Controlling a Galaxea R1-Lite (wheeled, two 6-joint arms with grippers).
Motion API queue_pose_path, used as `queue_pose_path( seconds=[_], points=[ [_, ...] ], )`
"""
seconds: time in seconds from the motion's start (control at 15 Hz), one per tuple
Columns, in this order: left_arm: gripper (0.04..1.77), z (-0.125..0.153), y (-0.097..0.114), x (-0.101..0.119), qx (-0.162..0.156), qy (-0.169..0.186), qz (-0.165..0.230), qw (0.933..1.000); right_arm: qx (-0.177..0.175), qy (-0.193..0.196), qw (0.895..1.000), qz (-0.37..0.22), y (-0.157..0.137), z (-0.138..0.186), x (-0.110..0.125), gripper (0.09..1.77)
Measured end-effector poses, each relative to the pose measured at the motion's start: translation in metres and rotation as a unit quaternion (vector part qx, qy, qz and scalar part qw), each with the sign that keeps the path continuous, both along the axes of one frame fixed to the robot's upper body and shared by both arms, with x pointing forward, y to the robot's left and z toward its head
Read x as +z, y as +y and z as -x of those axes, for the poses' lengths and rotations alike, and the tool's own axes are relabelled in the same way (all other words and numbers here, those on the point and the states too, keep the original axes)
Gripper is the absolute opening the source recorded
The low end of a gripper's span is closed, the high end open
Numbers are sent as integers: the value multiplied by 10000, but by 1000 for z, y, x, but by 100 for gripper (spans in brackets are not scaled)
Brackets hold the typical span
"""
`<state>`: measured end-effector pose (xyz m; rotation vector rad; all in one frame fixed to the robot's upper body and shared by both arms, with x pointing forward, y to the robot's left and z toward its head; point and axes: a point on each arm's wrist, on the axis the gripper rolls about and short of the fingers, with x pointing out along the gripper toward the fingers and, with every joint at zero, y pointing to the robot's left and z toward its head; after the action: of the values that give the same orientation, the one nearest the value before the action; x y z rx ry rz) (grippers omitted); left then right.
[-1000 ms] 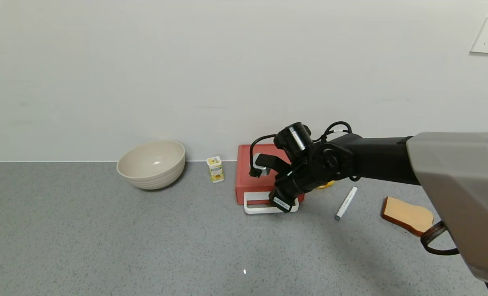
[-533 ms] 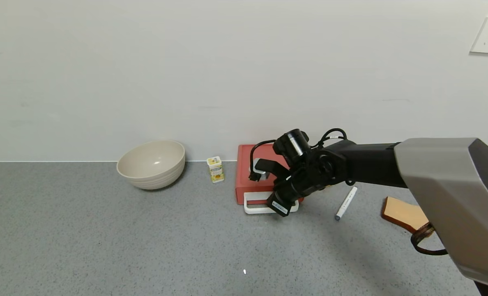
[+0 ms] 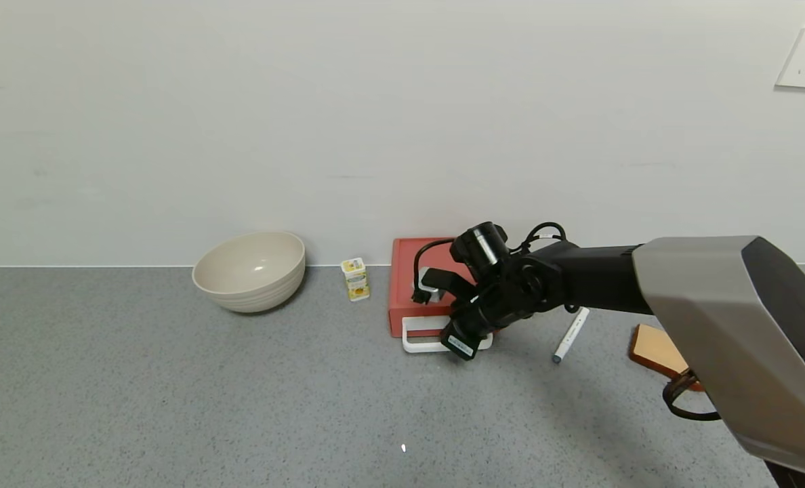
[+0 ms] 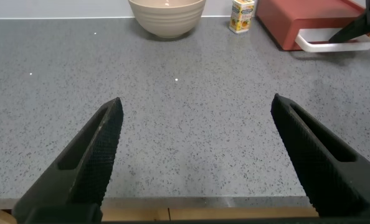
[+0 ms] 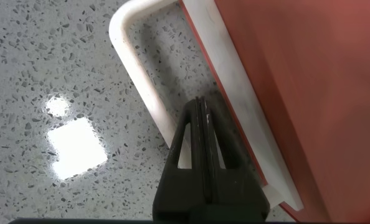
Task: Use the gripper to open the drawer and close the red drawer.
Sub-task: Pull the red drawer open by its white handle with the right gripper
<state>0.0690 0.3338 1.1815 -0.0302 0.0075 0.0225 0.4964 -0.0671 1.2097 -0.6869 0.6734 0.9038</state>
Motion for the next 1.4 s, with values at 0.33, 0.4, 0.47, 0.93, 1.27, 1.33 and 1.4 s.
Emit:
queue_pose_path(
  seconds=[0.33, 0.4, 0.47, 0.93, 1.27, 1.33, 1.4],
  points=[
    [172, 0, 0, 0, 0, 0, 0, 10000, -115, 171, 9998, -40, -1, -1, -5, 11],
    [172, 0, 0, 0, 0, 0, 0, 10000, -119, 264, 9995, -95, -1, 0, -6, 11],
    [172, 0, 0, 0, 0, 0, 0, 10000, -110, 371, 9992, -123, -1, 1, -6, 11],
    [172, 0, 0, 0, -2, 0, 0, 10000, -166, 974, 9947, -287, -2, 7, -11, 11],
    [172, 0, 0, 0, 0, 0, -2, 10000, -425, 1648, 9844, -438, -4, 17, -9, 11],
    [172, 0, 0, 0, 0, 2, 0, 10000, -525, 1728, 9824, -488, -4, 18, -7, 11],
    [172, 0, 0, 0, 0, 0, 0, 10000, -644, 1808, 9799, -546, -3, 20, -6, 11]
  ],
)
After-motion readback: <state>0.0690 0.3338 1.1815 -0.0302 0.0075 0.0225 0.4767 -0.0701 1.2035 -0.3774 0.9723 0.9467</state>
